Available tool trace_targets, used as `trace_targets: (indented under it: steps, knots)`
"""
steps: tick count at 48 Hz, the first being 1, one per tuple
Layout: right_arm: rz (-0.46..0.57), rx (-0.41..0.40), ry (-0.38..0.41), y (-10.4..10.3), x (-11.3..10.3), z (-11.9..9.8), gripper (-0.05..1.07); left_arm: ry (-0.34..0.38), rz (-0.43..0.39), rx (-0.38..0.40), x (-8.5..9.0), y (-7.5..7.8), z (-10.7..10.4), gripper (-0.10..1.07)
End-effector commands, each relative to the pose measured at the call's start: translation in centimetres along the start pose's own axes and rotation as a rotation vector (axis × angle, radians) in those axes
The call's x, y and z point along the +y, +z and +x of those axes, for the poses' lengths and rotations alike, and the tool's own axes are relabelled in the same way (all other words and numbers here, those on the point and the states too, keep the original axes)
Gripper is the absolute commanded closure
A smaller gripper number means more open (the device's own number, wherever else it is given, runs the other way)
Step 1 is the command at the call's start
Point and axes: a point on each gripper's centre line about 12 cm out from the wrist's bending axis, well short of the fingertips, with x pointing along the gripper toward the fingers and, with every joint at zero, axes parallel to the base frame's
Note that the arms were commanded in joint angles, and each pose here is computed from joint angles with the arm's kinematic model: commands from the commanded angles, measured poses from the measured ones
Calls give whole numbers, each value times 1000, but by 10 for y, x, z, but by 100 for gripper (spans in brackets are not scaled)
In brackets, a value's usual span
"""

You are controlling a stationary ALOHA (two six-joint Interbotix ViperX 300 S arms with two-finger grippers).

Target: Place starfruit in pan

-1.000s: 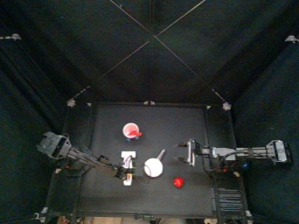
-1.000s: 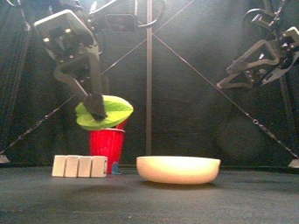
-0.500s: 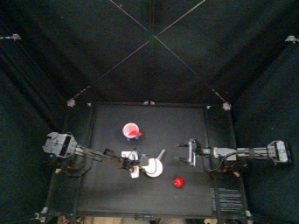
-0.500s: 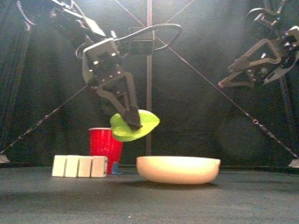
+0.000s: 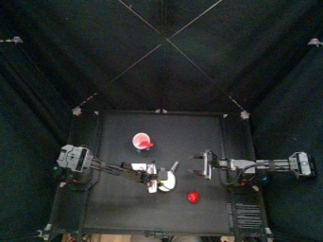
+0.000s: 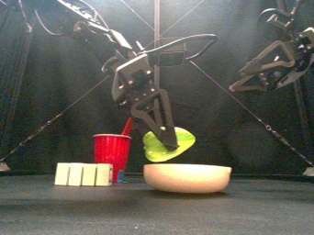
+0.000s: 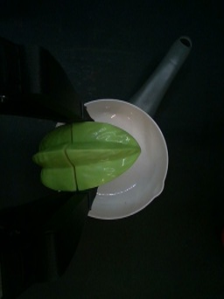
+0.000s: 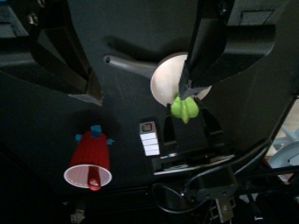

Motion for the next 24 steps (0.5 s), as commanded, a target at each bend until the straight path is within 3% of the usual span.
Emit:
trace_targets:
  steps: [1,24]
  knots:
    - [4,-11,-3,4,-1,1,3,-5,-3,-41,0,15,-4,26]
    - [4,-3,-4,2,-1,2,3,-7,-5,-47,-1,18,-3,6]
